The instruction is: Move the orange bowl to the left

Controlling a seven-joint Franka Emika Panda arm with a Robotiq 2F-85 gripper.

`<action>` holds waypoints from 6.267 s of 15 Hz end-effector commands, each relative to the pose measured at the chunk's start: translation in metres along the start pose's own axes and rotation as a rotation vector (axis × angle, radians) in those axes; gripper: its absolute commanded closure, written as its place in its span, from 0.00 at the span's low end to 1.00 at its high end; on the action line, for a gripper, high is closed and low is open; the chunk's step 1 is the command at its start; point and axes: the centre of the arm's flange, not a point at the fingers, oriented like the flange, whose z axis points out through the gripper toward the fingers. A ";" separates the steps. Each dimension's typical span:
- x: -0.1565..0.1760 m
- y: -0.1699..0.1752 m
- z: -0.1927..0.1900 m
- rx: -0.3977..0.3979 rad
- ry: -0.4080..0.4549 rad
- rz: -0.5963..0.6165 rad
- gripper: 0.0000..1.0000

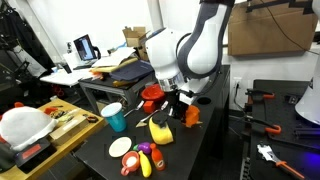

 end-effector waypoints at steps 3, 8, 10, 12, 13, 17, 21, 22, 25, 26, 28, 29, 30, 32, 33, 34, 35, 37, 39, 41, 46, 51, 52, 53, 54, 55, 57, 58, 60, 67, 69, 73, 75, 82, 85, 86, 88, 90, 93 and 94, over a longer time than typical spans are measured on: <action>-0.002 -0.004 0.008 -0.009 -0.043 0.131 0.99; 0.000 -0.010 0.014 0.017 -0.091 0.183 0.99; 0.001 -0.014 0.011 0.033 -0.097 0.197 0.99; 0.003 -0.018 0.006 0.051 -0.102 0.207 0.99; 0.003 -0.020 0.003 0.060 -0.102 0.211 0.99; 0.003 -0.026 -0.004 0.091 -0.095 0.186 0.57; 0.002 -0.019 -0.021 0.104 -0.038 0.132 0.27; 0.001 -0.015 -0.028 0.103 -0.023 0.110 0.20; -0.004 0.005 -0.051 0.095 0.004 0.004 0.01; -0.006 0.014 -0.057 0.095 0.006 -0.035 0.00; -0.008 0.032 -0.066 0.078 0.026 -0.110 0.00; -0.010 0.041 -0.071 0.071 0.032 -0.149 0.00; -0.012 0.051 -0.077 0.062 0.035 -0.199 0.00; -0.016 0.070 -0.089 0.034 0.061 -0.288 0.00; -0.017 0.080 -0.096 0.022 0.071 -0.327 0.00; -0.017 0.090 -0.103 0.008 0.086 -0.364 0.00; -0.016 0.100 -0.110 -0.011 0.101 -0.385 0.00; -0.009 0.119 -0.126 -0.024 0.124 -0.419 0.00; 0.001 0.134 -0.143 -0.034 0.143 -0.435 0.00; 0.009 0.146 -0.159 -0.029 0.158 -0.451 0.00; 0.026 0.153 -0.188 -0.027 0.163 -0.449 0.00; 0.039 0.139 -0.209 0.008 0.155 -0.401 0.00; 0.040 0.135 -0.211 0.015 0.153 -0.389 0.00; 0.041 0.131 -0.211 0.020 0.151 -0.380 0.00; 0.043 0.127 -0.210 0.023 0.147 -0.367 0.00; 0.044 0.125 -0.209 0.028 0.141 -0.355 0.00; 0.045 0.119 -0.203 0.029 0.129 -0.318 0.00; 0.047 0.117 -0.199 0.030 0.123 -0.296 0.00; 0.050 0.116 -0.191 0.031 0.122 -0.254 0.00; 0.044 0.120 -0.183 0.039 0.112 -0.279 0.00; 0.044 0.122 -0.180 0.029 0.108 -0.273 0.00; 0.053 0.134 -0.180 0.012 0.117 -0.215 0.00; 0.057 0.143 -0.181 -0.004 0.119 -0.174 0.00; 0.081 0.154 -0.197 -0.031 0.105 -0.101 0.00; 0.094 0.154 -0.204 -0.035 0.095 -0.082 0.00; 0.100 0.155 -0.208 -0.032 0.085 -0.075 0.00; 0.108 0.158 -0.216 -0.028 0.072 -0.074 0.00; 0.117 0.162 -0.226 -0.020 0.064 -0.071 0.00; 0.130 0.168 -0.241 -0.024 0.065 -0.054 0.00; 0.133 0.170 -0.246 -0.027 0.066 -0.048 0.00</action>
